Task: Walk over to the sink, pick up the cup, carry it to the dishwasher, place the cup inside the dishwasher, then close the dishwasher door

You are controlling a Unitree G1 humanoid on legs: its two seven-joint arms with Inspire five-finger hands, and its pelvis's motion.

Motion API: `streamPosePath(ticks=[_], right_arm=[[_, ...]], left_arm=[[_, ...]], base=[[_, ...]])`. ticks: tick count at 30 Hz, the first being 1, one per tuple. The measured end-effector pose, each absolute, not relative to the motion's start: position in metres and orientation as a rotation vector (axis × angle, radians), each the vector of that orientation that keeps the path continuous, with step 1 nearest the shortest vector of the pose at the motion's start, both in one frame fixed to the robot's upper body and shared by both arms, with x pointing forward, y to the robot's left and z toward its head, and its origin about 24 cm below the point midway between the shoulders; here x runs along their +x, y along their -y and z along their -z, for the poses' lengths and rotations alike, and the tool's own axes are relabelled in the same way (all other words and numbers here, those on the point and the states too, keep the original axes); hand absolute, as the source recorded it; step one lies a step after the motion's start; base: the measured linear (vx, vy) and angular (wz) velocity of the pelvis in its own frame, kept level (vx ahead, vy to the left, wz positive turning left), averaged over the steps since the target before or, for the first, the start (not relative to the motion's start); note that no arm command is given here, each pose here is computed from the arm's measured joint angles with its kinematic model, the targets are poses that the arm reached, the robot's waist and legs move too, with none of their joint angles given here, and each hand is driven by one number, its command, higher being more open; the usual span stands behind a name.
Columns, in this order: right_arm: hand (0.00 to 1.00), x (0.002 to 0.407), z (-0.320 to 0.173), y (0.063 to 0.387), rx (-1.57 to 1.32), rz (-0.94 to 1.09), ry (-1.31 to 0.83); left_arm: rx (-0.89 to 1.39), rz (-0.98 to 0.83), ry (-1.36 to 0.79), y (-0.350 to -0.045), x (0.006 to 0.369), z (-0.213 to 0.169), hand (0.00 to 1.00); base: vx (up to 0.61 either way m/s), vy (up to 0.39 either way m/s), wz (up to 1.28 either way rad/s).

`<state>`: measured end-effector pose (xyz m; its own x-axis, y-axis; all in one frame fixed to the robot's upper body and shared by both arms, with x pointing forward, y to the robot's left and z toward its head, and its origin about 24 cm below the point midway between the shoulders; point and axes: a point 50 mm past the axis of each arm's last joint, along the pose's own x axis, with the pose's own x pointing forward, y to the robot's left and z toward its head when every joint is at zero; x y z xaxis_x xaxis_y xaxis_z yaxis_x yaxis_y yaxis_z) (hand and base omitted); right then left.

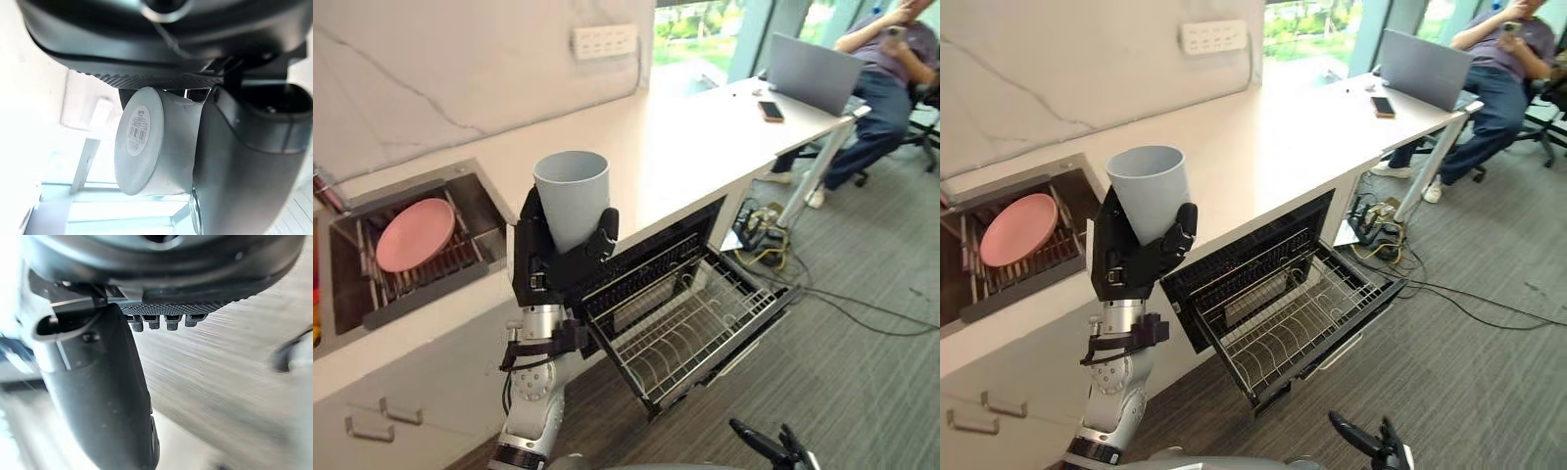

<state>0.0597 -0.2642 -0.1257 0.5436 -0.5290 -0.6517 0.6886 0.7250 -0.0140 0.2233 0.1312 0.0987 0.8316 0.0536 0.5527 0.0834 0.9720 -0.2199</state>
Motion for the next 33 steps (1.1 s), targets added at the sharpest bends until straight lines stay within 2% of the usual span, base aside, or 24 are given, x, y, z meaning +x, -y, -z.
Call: streamPosePath(ticks=[4, 7, 9, 11, 14, 17, 20, 25, 33], right_arm=[[1.00, 0.104, 0.063, 0.290, 0.138, 0.768, -0.322], [1.00, 0.135, 0.003, 0.300, 0.110, 0.714, -0.017], [1.00, 0.155, -0.053, 0.302, 0.177, 0.593, 0.292], [1.00, 0.166, -0.090, 0.295, 0.220, 0.483, 0.486], [1.00, 0.196, -0.124, 0.266, 0.342, 0.219, 0.649], [1.00, 0.219, -0.127, 0.228, 0.471, -0.046, 0.622], [1.00, 0.226, -0.122, 0.199, 0.538, -0.186, 0.568], [1.00, 0.228, -0.120, 0.186, 0.609, -0.274, 0.557], [1.00, 0.231, -0.116, 0.161, 0.648, -0.381, 0.486]], left_arm=[[-0.129, -0.011, 0.637, -0.129, 0.226, -0.106, 0.00], [-0.029, -0.056, 0.690, -0.141, 0.223, -0.116, 0.00], [0.032, -0.128, 0.723, -0.154, 0.225, -0.123, 0.00], [0.065, -0.174, 0.713, -0.153, 0.226, -0.120, 0.00], [0.161, -0.213, 0.730, -0.146, 0.225, -0.119, 0.00], [0.213, -0.231, 0.722, -0.133, 0.229, -0.113, 0.00], [0.255, -0.232, 0.699, -0.121, 0.229, -0.106, 0.00], [0.316, -0.211, 0.653, -0.112, 0.231, -0.093, 0.00], [0.319, -0.155, 0.684, -0.097, 0.226, -0.092, 0.00]], base=[[0.00, 0.154, -1.16], [0.05, -0.011, -1.27], [0.03, -0.121, -0.66], [0.00, -0.082, -0.13], [-0.05, -0.042, 0.03], [-0.08, -0.011, 0.05], [-0.03, 0.010, 0.20], [-0.01, 0.026, 0.16], [-0.03, 0.023, 0.12]])
